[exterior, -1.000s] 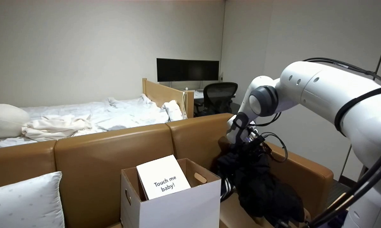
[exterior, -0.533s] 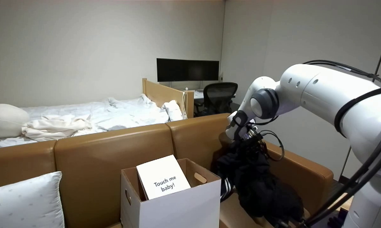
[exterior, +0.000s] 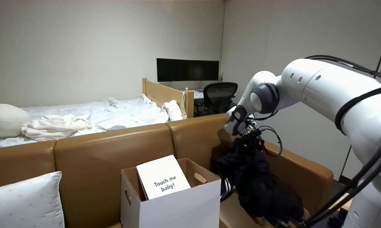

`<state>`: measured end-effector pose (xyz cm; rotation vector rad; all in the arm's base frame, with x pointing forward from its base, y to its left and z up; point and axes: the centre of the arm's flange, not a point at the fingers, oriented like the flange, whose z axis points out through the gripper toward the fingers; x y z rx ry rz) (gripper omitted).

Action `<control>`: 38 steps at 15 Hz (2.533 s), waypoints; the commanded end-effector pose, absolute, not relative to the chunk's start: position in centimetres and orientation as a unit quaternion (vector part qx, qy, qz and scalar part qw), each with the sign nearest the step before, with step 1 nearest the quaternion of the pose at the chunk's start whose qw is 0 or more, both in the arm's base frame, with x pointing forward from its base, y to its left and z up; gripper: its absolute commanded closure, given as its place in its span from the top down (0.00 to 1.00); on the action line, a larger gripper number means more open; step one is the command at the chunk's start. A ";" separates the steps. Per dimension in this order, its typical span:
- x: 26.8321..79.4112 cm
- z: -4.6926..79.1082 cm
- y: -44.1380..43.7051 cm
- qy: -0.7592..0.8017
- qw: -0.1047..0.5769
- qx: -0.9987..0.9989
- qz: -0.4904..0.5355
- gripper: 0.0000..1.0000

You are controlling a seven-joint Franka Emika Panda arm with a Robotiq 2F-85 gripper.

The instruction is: Put the jersey in the box

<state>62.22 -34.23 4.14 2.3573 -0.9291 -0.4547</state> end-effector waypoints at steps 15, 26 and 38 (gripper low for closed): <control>73.1 46.1 -20.5 -0.411 0.235 0.850 0.231 0.01; 73.0 59.7 -18.8 -0.446 0.239 0.796 0.332 0.02; 75.2 77.8 -8.8 -0.622 0.112 0.646 0.429 0.01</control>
